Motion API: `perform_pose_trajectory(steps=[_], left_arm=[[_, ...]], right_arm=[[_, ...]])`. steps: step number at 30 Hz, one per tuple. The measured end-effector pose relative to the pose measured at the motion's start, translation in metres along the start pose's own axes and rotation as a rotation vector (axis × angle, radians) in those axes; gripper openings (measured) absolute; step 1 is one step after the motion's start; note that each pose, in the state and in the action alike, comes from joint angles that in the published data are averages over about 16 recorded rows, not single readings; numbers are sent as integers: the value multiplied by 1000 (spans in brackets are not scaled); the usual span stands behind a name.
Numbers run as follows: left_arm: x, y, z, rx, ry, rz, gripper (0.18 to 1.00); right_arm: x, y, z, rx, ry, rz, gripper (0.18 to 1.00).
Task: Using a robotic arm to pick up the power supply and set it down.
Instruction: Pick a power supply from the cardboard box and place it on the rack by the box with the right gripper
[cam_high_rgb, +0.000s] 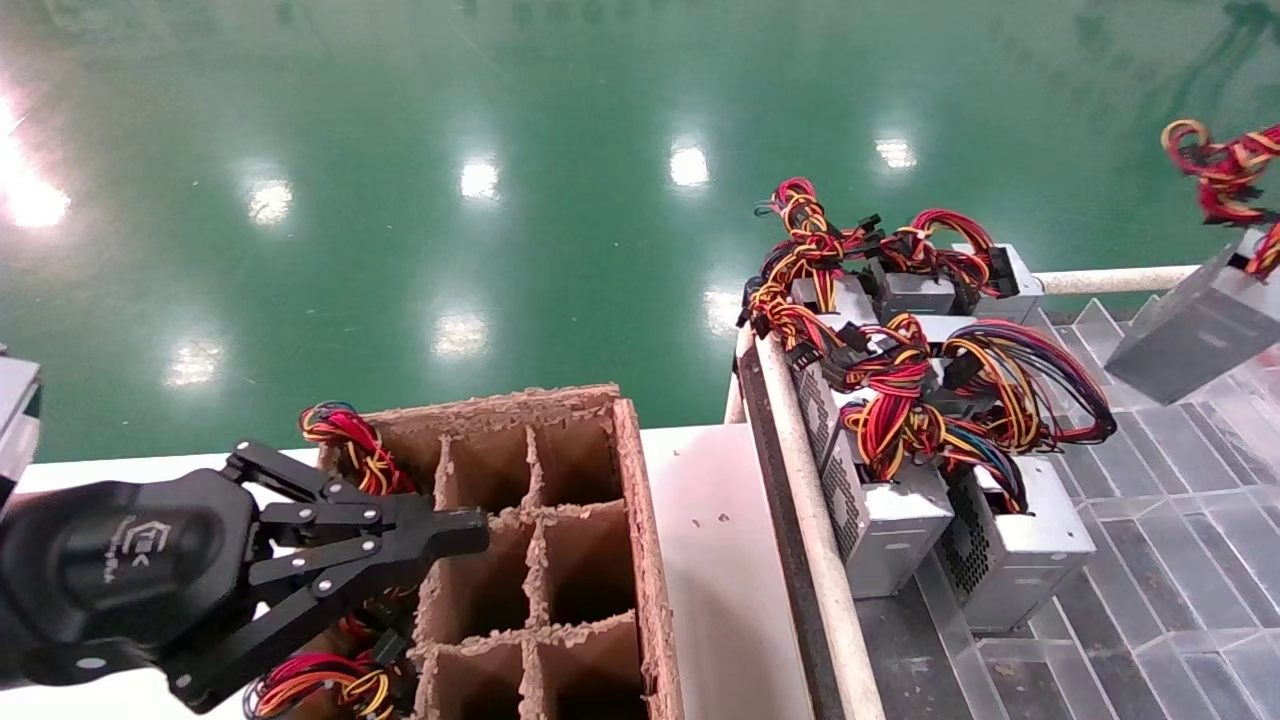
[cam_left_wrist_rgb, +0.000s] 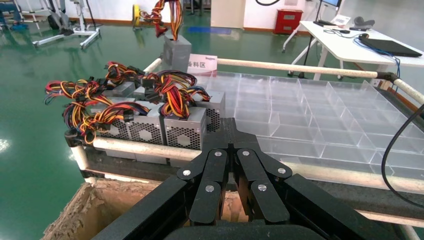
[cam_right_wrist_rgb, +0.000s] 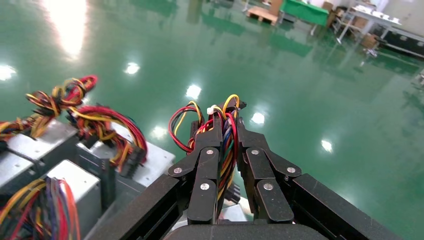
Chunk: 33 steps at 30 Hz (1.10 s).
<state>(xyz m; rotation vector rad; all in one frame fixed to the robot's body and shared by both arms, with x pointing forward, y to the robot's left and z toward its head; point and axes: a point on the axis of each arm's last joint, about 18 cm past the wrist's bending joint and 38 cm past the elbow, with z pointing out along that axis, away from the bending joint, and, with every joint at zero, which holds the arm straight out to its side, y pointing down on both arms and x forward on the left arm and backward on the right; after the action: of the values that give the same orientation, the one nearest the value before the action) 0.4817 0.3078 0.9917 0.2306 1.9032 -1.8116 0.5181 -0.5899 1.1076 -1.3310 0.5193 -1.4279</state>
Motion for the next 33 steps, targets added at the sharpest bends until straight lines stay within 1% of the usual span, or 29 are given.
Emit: perform_pose_trajectory(steps=[7, 18, 33], left_arm=[[0, 0, 0, 0, 0, 0, 192], [0, 0, 0, 0, 0, 0, 192], [0, 0, 0, 0, 0, 0, 192]], right_arm=[[-16, 4, 6, 2, -73, 4, 221], [-37, 0, 9, -7, -196, -23, 221], [-50, -8, 19, -19, -273, -52, 220]])
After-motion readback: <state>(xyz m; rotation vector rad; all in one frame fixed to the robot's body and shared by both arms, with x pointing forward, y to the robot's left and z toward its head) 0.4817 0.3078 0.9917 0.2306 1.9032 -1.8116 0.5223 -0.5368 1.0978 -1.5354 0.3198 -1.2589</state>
